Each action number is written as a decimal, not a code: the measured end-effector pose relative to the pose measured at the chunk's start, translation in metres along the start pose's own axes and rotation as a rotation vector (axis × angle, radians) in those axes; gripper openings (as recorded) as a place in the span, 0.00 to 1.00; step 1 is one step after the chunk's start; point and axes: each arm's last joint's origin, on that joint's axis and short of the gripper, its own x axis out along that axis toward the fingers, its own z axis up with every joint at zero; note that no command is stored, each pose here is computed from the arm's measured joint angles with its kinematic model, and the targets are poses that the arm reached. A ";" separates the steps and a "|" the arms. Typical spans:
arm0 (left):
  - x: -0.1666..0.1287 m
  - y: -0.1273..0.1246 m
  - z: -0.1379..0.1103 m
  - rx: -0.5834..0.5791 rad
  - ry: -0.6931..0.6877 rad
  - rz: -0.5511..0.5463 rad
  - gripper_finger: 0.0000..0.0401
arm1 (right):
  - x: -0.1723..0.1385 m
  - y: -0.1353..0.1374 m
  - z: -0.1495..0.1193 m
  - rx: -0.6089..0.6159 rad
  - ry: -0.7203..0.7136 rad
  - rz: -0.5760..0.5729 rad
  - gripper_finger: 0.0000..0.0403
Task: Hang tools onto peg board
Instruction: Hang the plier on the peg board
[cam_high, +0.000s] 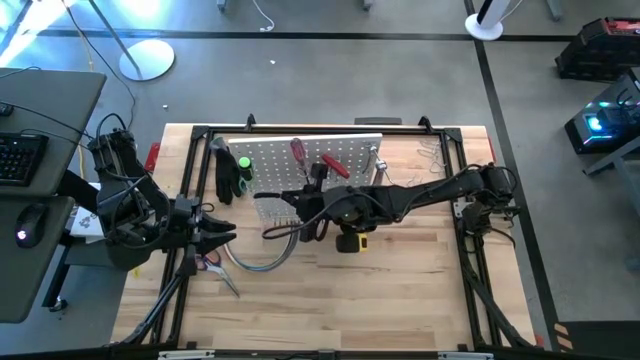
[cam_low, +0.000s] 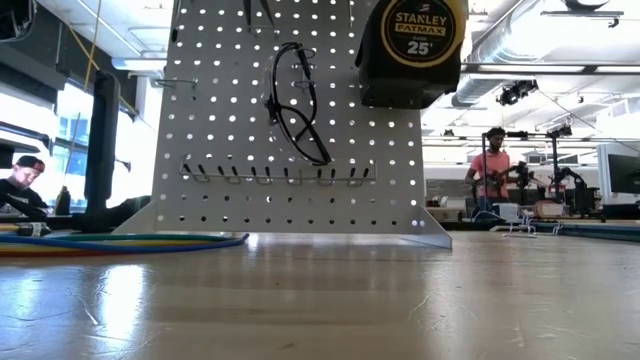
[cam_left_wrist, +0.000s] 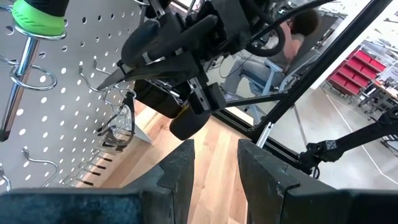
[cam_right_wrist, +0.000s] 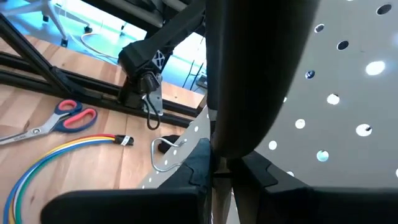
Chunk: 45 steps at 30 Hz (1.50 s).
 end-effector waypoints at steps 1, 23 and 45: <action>0.000 0.000 0.000 0.000 0.000 0.000 0.29 | 0.000 -0.001 0.000 0.000 0.000 -0.001 0.06; 0.000 0.000 0.000 -0.021 0.000 -0.001 0.29 | 0.005 -0.006 -0.009 0.160 0.061 -0.061 0.23; 0.000 -0.001 0.000 -0.038 0.019 -0.019 0.29 | 0.004 -0.009 -0.001 0.208 -0.003 -0.098 0.00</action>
